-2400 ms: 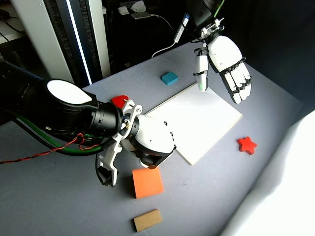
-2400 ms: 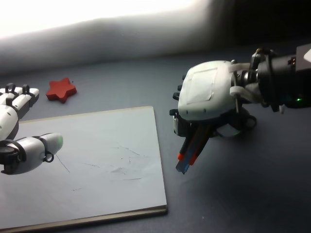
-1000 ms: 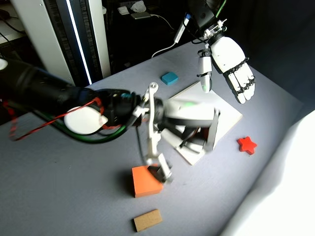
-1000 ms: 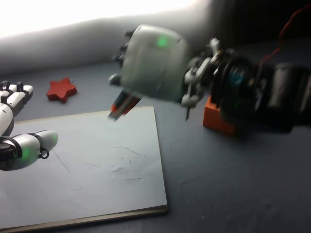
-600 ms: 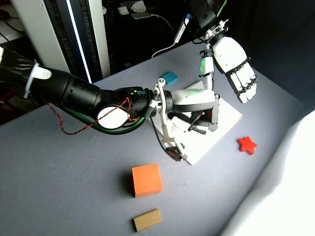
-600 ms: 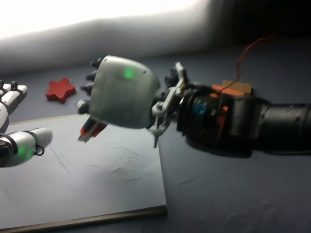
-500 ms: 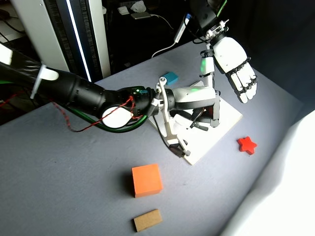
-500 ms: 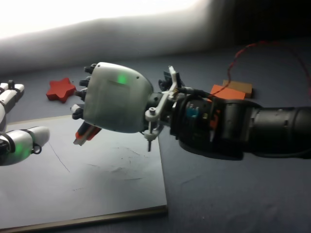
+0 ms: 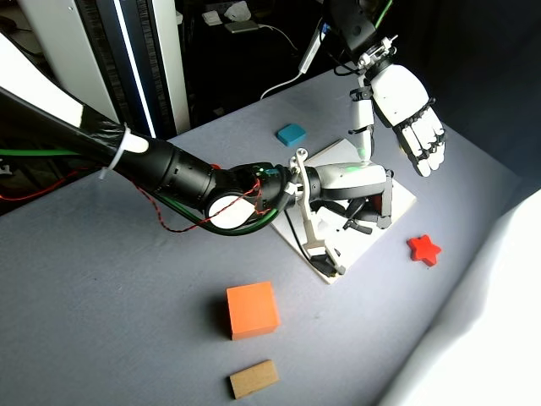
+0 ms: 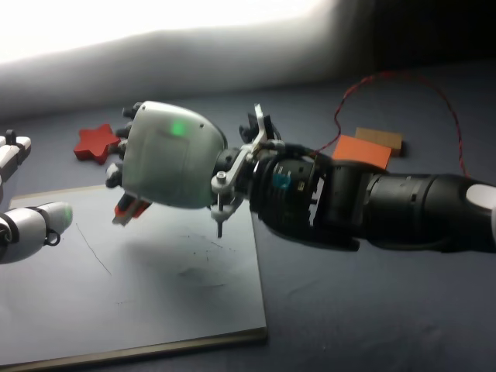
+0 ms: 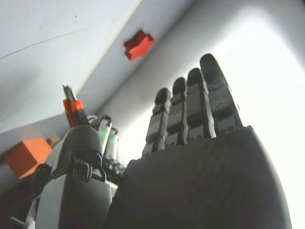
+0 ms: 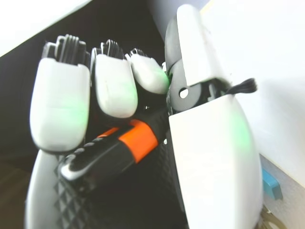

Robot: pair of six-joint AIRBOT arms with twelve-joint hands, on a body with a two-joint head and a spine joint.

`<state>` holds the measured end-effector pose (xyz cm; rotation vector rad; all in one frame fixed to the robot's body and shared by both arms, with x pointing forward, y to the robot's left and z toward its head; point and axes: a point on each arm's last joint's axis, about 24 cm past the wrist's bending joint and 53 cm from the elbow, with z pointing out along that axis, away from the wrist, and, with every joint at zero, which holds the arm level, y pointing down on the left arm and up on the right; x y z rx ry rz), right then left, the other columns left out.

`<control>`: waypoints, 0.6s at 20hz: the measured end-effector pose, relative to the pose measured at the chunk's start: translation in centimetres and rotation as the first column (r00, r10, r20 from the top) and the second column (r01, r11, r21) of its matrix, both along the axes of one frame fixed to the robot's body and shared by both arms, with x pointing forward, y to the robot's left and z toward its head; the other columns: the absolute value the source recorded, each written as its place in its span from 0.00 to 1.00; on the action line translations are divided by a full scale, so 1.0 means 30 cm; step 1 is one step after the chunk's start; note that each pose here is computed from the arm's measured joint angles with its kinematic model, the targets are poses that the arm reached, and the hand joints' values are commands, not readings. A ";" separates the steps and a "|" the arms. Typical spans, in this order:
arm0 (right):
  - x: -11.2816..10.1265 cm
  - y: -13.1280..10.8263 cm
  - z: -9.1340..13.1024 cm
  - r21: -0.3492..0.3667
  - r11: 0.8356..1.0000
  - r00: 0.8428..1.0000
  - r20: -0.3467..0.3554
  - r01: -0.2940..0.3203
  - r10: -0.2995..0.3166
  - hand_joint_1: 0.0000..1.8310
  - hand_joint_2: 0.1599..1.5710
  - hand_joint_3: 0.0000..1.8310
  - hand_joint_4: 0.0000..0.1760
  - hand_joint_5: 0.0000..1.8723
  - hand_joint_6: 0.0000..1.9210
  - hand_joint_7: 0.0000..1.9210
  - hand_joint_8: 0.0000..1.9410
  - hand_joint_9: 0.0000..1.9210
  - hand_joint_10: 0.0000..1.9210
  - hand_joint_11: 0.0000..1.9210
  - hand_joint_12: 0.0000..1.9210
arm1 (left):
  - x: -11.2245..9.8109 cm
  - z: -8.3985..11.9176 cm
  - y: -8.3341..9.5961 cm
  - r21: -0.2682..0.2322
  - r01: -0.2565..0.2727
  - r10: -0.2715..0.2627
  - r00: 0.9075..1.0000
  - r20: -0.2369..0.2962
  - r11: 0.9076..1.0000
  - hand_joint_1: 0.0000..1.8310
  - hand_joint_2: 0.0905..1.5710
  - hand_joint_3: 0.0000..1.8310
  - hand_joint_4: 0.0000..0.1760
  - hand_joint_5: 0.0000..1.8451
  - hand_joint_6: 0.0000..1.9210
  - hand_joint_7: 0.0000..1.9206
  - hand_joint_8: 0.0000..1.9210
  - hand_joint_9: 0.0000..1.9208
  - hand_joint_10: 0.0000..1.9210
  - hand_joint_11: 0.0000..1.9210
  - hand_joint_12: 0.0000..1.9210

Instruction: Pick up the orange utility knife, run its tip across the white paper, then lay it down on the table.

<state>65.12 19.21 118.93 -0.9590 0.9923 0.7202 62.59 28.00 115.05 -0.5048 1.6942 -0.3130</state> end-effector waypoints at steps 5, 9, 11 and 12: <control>-0.005 0.014 -0.022 -0.008 1.000 1.000 -0.011 -0.002 0.002 0.80 0.78 0.00 1.00 0.69 1.00 0.76 1.00 0.82 1.00 0.85 1.00 | 0.001 -0.001 -0.002 0.000 0.001 -0.001 1.000 0.000 1.000 0.00 0.83 0.00 0.10 0.02 0.00 0.03 0.00 0.04 0.00 0.00 0.28; -0.025 0.003 -0.046 -0.023 0.999 1.000 0.016 -0.021 0.022 0.80 0.77 0.00 1.00 0.69 1.00 0.76 1.00 0.82 1.00 0.85 1.00 | 0.001 -0.006 -0.009 -0.002 0.005 -0.005 1.000 -0.004 1.000 0.01 0.84 0.00 0.10 0.02 0.00 0.03 0.00 0.04 0.00 0.00 0.26; -0.027 -0.024 -0.049 -0.023 0.999 0.999 0.031 -0.030 0.031 0.79 0.77 0.00 1.00 0.68 1.00 0.76 1.00 0.82 1.00 0.85 1.00 | 0.001 -0.006 -0.008 -0.003 0.005 -0.005 1.000 -0.004 1.000 0.00 0.83 0.00 0.11 0.02 0.00 0.03 0.00 0.04 0.00 0.00 0.25; -0.026 -0.038 -0.053 -0.020 0.999 0.999 0.032 -0.031 0.031 0.79 0.77 0.00 1.00 0.68 1.00 0.76 1.00 0.82 1.00 0.85 1.00 | 0.001 -0.006 -0.008 -0.003 0.005 -0.005 1.000 -0.004 1.000 0.00 0.83 0.00 0.11 0.02 0.00 0.03 0.00 0.04 0.00 0.00 0.25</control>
